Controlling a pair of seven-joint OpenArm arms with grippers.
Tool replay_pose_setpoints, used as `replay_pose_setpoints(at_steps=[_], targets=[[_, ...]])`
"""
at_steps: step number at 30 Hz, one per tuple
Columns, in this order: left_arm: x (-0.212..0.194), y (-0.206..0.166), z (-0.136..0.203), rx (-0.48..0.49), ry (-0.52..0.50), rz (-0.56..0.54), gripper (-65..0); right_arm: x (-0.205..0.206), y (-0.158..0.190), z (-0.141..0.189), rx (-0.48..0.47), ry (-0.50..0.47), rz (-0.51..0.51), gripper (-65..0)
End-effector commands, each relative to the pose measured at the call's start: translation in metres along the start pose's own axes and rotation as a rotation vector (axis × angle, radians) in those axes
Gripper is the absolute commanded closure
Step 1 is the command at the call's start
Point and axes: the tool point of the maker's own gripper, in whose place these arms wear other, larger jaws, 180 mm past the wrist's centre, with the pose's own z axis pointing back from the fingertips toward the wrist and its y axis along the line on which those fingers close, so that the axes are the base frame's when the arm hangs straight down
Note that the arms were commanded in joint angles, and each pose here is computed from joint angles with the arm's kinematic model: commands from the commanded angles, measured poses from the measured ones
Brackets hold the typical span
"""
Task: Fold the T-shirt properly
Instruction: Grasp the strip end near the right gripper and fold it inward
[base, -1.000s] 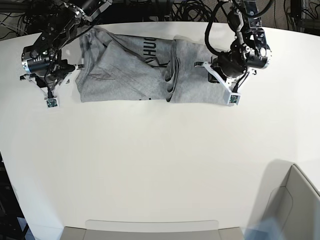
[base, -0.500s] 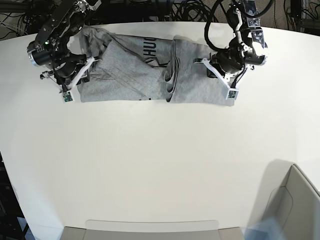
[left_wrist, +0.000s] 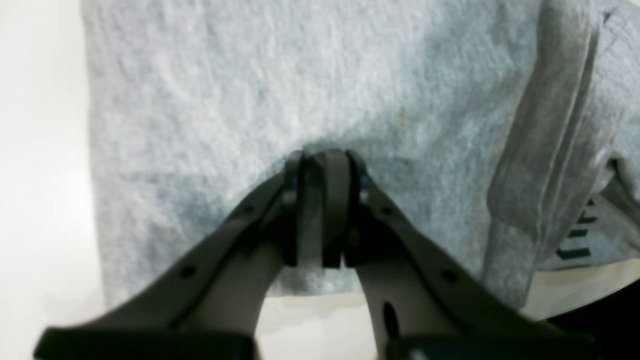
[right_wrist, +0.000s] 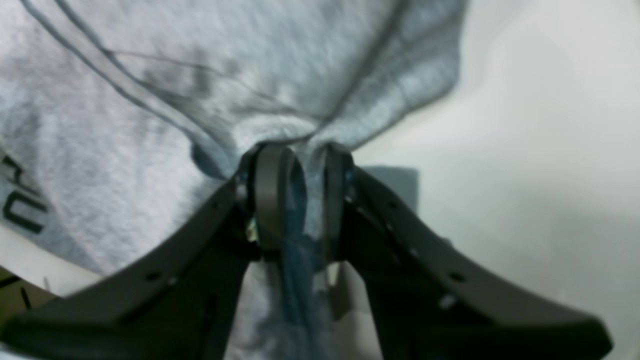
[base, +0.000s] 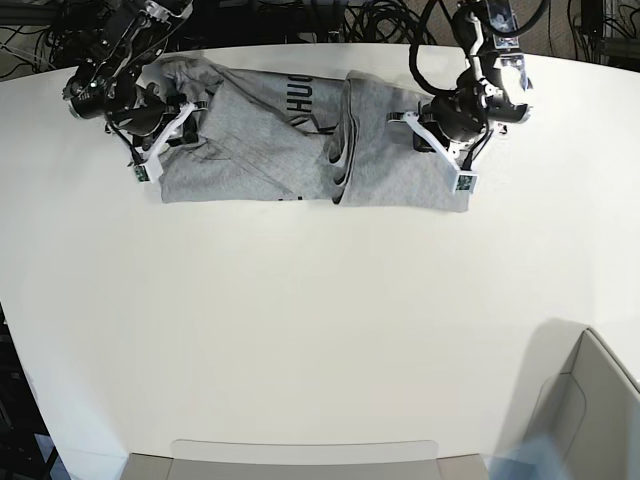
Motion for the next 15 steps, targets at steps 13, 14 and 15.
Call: replay_pose_setpoints(at_steps=[13,14,15], targets=[[-0.002,0.008,0.005,0.017,-0.005,-0.021,-6.2,-0.053,0.045,-0.029,0.165,0.200,0.032,-12.6],[-0.002,0.009,0.005,0.020,-0.005,-0.020,-6.2,-0.054,0.044,-0.029,0.157,0.210,0.037,-9.7],[-0.002,0.009,0.005,0.020,-0.005,-0.020,-6.2,-0.053,0.042,-0.030,0.148,0.214,0.041,-6.8]])
